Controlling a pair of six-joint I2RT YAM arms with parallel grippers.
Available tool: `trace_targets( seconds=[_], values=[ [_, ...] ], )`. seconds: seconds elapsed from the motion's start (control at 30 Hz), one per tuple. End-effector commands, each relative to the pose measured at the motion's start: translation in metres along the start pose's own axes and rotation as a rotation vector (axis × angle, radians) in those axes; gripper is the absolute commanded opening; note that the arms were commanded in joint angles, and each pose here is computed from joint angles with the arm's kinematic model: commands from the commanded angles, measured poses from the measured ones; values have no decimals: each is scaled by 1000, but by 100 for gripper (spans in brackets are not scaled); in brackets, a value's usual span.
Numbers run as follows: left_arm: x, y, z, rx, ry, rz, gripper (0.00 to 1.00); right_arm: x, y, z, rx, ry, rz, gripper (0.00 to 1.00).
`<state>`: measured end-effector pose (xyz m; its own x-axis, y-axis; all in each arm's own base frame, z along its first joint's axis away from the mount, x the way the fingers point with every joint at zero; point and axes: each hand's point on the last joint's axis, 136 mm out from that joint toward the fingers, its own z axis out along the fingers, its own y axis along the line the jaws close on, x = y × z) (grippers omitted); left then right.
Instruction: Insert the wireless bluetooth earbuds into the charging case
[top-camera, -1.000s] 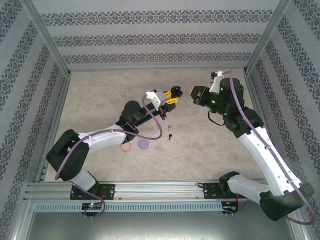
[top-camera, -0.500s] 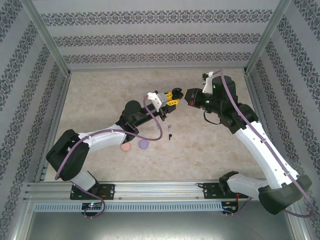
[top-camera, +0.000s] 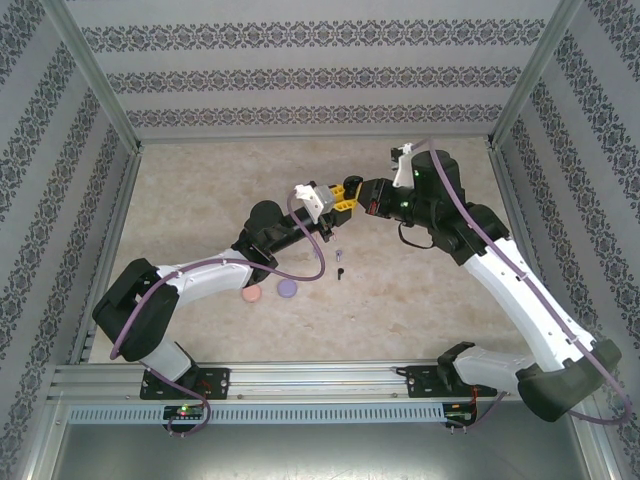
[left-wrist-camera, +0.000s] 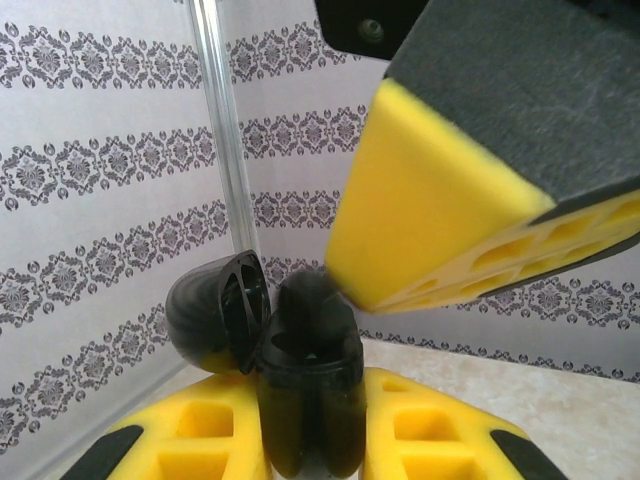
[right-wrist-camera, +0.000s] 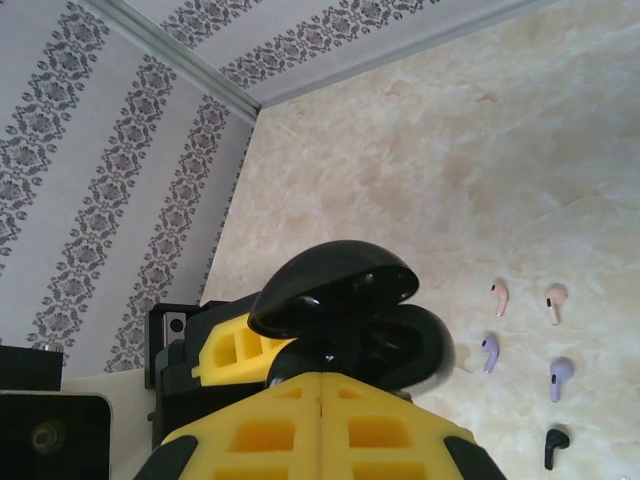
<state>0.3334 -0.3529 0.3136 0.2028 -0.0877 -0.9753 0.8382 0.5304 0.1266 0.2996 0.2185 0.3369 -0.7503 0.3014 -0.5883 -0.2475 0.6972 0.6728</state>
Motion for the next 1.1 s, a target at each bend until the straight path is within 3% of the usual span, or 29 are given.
trace_targets(
  seconds=[0.0,0.13,0.3,0.43,0.47,0.6,0.7,0.87,1.07],
  values=[
    [-7,-4,3,25,-26,15,0,-10,18,-1,-49,-21,-10,0],
    [-8,-4,2,23,-28,15,0,-14,22,-1,-55,-29,-17,0],
    [-7,1,-3,-15,-33,23,0,-26,27,-40,-49,-117,-37,0],
    [-6,8,-14,-55,-36,35,0,-16,8,-60,7,-139,-20,0],
    [-8,9,-18,-65,-37,42,0,-10,-2,-61,38,-134,-11,2],
    [-15,16,-38,-120,-35,70,0,23,-52,-48,182,-60,25,40],
    [-23,18,-53,-156,-37,86,0,52,-87,-28,267,13,56,54],
    [-36,23,-72,-213,-48,108,0,101,-136,7,418,132,101,58],
    [-45,32,-85,-265,-66,123,0,145,-161,50,559,258,127,58]
  ],
)
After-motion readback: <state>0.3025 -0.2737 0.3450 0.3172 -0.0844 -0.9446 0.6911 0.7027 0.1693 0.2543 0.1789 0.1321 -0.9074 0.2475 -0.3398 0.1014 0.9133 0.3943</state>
